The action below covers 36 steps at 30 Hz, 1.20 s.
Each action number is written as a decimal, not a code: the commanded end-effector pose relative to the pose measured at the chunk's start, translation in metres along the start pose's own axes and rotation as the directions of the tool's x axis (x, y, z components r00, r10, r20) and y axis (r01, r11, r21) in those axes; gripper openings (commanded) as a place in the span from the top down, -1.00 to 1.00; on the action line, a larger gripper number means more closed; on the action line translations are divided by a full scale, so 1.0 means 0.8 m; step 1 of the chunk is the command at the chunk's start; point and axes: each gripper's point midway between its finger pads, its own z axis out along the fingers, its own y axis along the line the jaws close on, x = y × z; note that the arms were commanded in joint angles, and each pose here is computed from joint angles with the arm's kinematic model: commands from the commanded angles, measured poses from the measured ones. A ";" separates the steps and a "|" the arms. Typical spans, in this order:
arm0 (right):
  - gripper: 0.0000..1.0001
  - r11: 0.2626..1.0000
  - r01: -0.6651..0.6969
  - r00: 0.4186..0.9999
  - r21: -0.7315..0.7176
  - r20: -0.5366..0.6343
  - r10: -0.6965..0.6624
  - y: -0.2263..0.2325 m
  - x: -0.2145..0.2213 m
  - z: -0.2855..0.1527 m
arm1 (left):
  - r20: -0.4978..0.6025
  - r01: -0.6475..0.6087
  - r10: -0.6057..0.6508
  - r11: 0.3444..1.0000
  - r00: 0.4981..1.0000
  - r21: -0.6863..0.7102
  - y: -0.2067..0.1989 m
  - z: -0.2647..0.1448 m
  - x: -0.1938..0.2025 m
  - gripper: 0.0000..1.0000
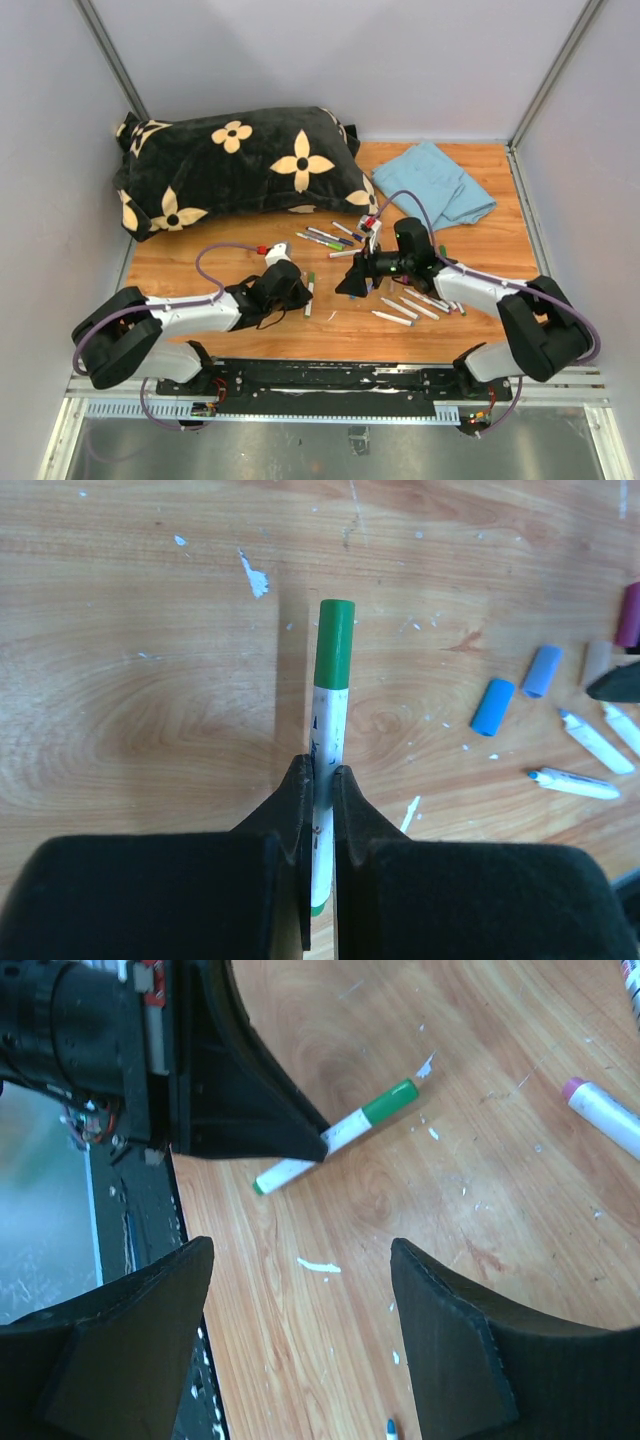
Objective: Open the pen caps
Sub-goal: Pick up the pen from the center of the board.
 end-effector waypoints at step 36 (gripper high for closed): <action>-0.46 0.971 -0.221 0.975 -0.095 -0.021 0.220 0.001 0.008 0.059 | -0.042 0.299 -0.301 0.903 0.953 0.310 -0.047 -0.028 0.003 0.99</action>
